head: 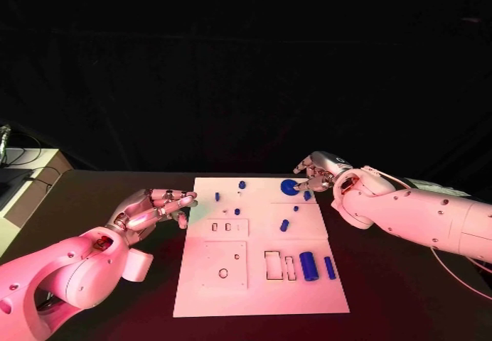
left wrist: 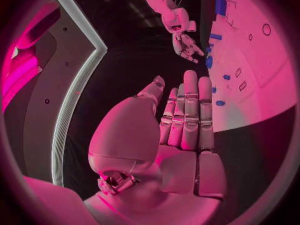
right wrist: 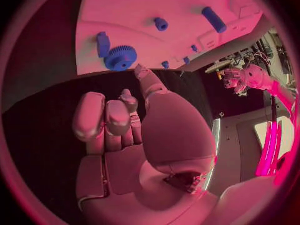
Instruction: Assemble the parts on the task board
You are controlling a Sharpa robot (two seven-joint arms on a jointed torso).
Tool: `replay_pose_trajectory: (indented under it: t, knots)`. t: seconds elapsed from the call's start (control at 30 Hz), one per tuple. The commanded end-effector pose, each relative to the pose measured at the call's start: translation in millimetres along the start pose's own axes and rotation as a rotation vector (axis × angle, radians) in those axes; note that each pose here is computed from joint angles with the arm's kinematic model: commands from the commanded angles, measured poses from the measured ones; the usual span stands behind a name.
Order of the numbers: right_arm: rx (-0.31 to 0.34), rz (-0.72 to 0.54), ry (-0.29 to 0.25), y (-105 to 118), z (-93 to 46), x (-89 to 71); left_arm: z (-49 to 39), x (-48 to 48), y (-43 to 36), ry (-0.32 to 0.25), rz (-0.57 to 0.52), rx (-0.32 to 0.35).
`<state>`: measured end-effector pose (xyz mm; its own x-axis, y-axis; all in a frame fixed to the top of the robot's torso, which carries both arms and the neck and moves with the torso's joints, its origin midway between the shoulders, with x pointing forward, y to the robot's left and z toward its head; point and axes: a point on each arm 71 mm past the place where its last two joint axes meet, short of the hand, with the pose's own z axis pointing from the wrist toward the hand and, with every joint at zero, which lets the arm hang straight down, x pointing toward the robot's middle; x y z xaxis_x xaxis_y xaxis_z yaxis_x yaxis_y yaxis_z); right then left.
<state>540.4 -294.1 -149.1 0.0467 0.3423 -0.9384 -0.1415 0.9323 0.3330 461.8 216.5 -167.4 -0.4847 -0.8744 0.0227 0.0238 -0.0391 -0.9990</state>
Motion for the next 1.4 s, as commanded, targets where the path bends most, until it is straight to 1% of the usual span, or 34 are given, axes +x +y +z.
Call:
replay_pose_trajectory:
  t: [0.03,0.43,1.07,1.4]
  knots:
    - [0.054,0.009,0.087,-7.4,0.8,4.5,0.9,2.3,-1.3,0.021,-0.001,0.017]
    - [0.1,0.018,0.116,-6.3,12.4,11.8,2.3,2.2,-0.3,0.02,-0.001,0.015]
    - [0.112,0.028,0.13,1.0,21.8,17.3,3.0,1.7,0.5,0.019,-0.001,0.011]
    - [0.122,0.042,0.153,0.8,23.3,18.2,2.9,1.4,0.8,0.019,0.0,0.008]
